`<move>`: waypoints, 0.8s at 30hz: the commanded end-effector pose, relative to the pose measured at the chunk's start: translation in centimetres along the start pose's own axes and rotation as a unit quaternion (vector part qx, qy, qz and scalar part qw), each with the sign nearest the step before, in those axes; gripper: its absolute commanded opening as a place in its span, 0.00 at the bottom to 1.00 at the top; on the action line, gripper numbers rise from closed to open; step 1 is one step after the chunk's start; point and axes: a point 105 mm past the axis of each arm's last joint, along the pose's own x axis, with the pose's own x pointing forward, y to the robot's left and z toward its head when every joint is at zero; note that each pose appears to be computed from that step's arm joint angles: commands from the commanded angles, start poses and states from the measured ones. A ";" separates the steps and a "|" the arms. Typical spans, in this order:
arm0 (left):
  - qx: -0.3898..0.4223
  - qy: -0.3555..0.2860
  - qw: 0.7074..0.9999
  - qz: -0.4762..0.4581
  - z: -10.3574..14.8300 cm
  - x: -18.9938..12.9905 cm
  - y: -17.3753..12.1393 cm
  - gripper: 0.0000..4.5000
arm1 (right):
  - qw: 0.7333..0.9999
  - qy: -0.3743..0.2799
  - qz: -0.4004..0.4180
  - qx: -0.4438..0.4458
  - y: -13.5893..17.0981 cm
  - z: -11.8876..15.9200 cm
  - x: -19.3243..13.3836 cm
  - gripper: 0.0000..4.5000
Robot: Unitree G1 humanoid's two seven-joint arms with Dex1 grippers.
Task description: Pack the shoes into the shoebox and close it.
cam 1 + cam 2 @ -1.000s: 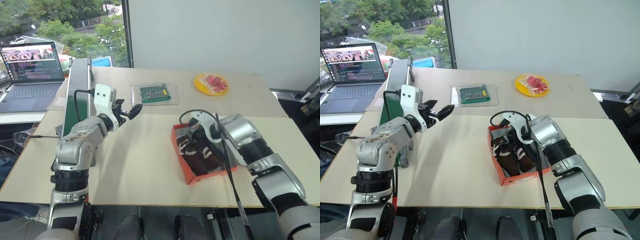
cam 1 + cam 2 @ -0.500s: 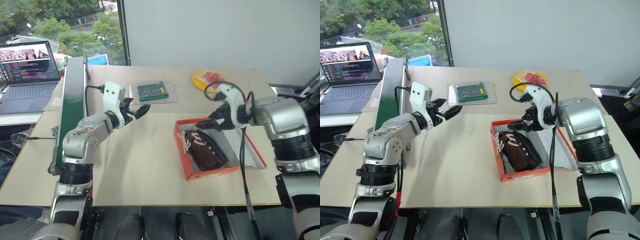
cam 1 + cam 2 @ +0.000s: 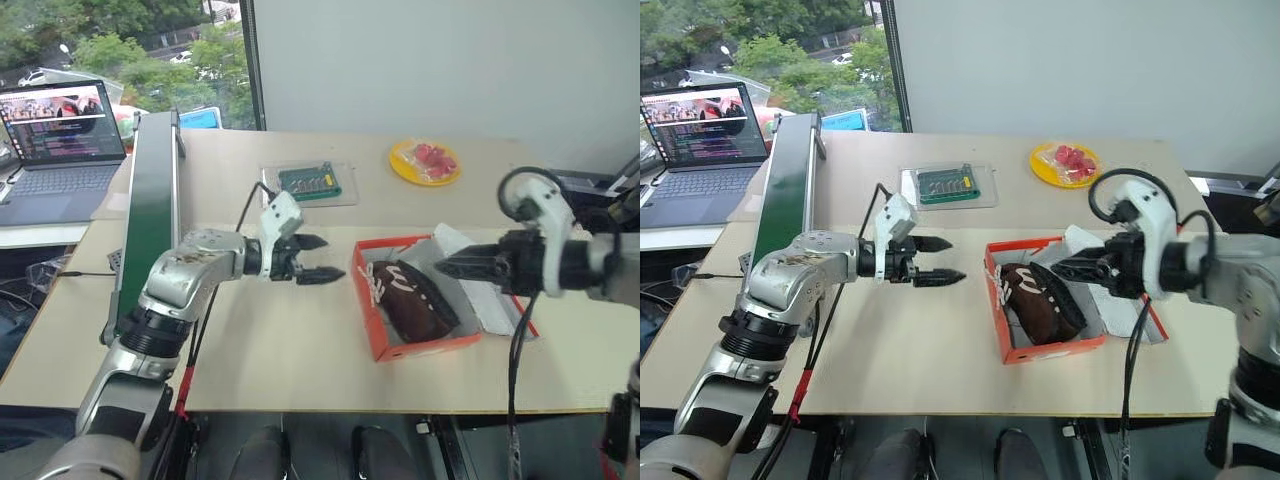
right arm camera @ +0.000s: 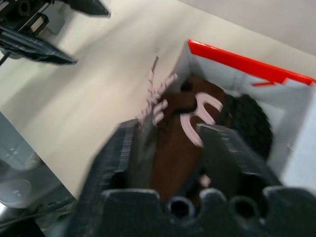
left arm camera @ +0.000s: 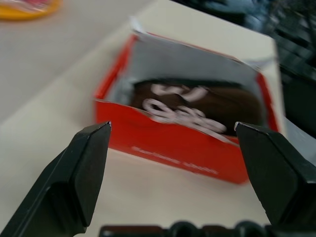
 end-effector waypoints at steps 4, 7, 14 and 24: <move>0.054 0.016 0.997 -0.061 1.2 1.0 -0.7 0.95 | 0.995 -0.001 -0.066 0.078 0.0 -6.0 -2.6 0.01; 0.065 0.025 0.995 -0.073 1.2 1.1 -0.8 0.95 | 0.985 0.022 -0.100 0.138 -0.3 -9.5 -1.8 0.01; 0.084 0.041 0.994 -0.064 1.4 0.4 0.2 0.95 | 0.956 0.001 -0.146 0.256 -1.0 -14.4 -0.5 0.01; 0.087 0.049 0.994 -0.040 1.5 -1.1 0.7 0.95 | 0.916 -0.047 -0.246 0.312 -6.3 -19.5 2.7 0.01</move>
